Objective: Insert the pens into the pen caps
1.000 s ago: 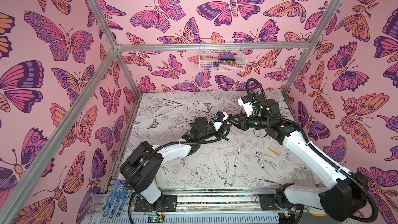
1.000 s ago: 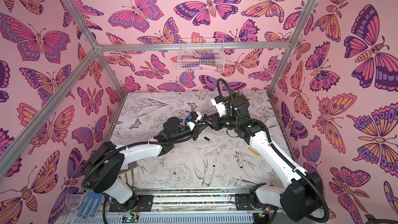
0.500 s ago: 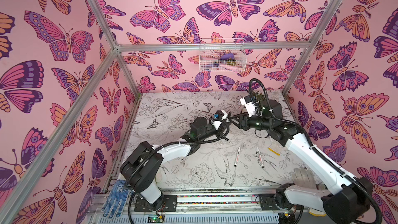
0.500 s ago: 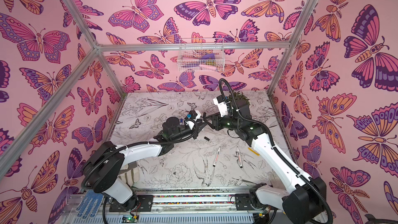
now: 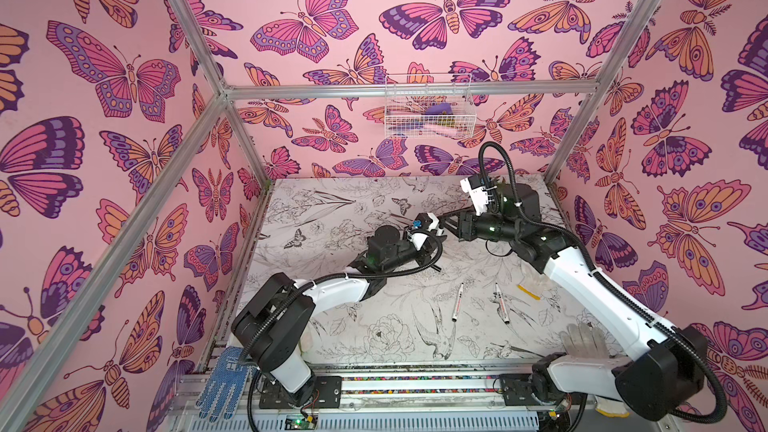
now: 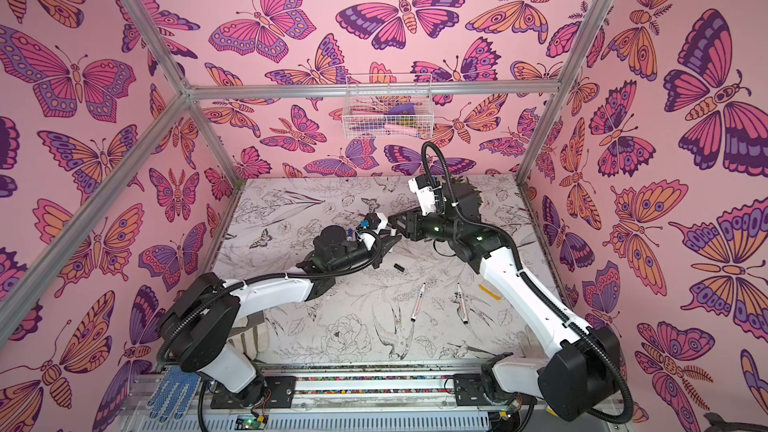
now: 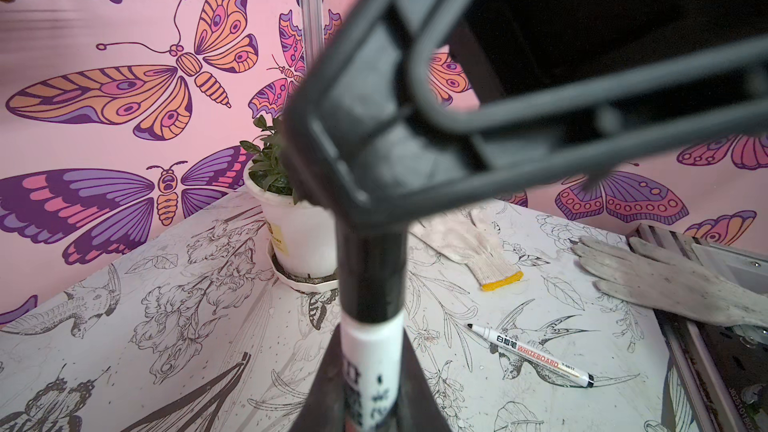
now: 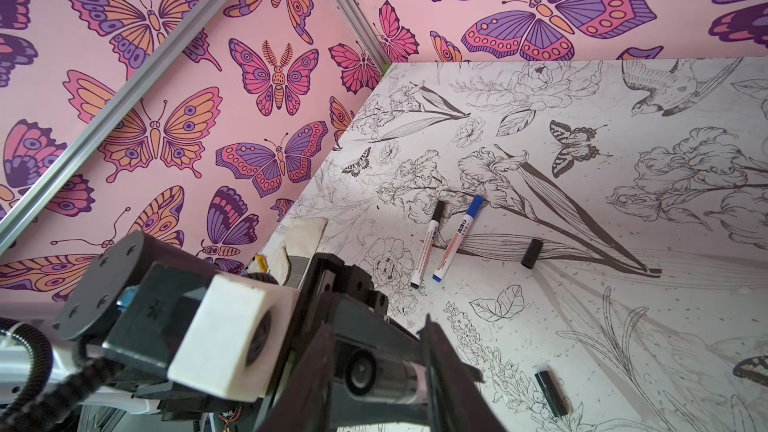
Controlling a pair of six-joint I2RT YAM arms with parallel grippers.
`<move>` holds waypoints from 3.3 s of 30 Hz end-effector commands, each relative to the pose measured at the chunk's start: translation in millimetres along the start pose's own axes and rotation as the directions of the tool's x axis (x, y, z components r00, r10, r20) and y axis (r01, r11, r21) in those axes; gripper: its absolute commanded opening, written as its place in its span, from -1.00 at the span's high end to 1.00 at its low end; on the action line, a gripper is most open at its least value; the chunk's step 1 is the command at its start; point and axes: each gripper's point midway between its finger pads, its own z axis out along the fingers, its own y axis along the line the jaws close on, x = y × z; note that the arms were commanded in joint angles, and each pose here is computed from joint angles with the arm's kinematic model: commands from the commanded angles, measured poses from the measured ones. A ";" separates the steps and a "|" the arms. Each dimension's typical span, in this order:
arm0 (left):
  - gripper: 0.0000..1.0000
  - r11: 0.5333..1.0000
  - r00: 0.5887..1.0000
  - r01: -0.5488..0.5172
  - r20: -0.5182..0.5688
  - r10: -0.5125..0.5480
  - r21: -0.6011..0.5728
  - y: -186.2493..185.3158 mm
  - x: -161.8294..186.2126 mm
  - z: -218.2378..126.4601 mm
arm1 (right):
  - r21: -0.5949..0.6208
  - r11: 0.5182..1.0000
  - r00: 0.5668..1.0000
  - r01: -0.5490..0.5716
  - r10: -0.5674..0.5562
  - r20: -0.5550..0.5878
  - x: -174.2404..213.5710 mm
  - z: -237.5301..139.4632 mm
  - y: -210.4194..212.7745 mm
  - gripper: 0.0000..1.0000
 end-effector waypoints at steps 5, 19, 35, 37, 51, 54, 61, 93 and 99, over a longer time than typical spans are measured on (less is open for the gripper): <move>1.00 1.000 1.000 0.001 0.023 -0.002 0.010 -3.7 -1.1 -0.2 | -0.029 1.000 1.000 -0.010 0.010 0.012 -10.4 5.1 1.8 0.50; 1.00 1.000 0.989 -0.001 0.150 -0.003 0.024 -7.1 -50.8 -5.5 | 0.069 0.992 0.992 -0.108 0.112 -0.054 25.6 12.0 -28.3 1.00; 1.00 0.998 0.916 -0.038 0.398 0.058 -0.059 7.5 -146.4 -22.0 | 0.135 0.962 0.936 -0.237 0.263 -0.233 110.5 23.4 -47.6 1.00; 1.00 0.996 0.901 -0.055 0.426 0.079 -0.069 10.0 -161.1 -24.5 | 0.135 0.962 0.925 -0.238 0.267 -0.270 119.5 23.1 -47.6 1.00; 1.00 0.986 0.822 -0.107 0.547 0.159 -0.126 26.1 -216.4 -44.4 | 0.159 0.927 0.828 -0.340 0.375 -0.416 160.8 29.1 -61.0 1.00; 1.00 0.987 0.814 -0.106 0.560 0.156 -0.120 25.3 -221.6 -48.6 | 0.151 0.892 0.801 -0.426 0.450 -0.395 157.2 29.0 -70.8 1.00; 1.00 0.991 0.803 -0.115 0.580 0.135 -0.071 16.5 -227.0 -53.9 | 0.112 0.853 0.766 -0.509 0.509 -0.393 146.8 25.6 -78.6 1.00; 1.00 0.990 0.791 -0.135 0.596 0.136 -0.046 20.6 -239.5 -33.8 | 0.182 0.981 0.799 -0.072 0.166 -0.577 178.0 24.3 -54.1 1.00; 1.00 0.989 0.794 -0.140 0.590 0.146 -0.055 20.1 -237.4 -35.5 | 0.135 0.984 0.805 -0.116 0.173 -0.568 175.3 26.2 -44.3 1.00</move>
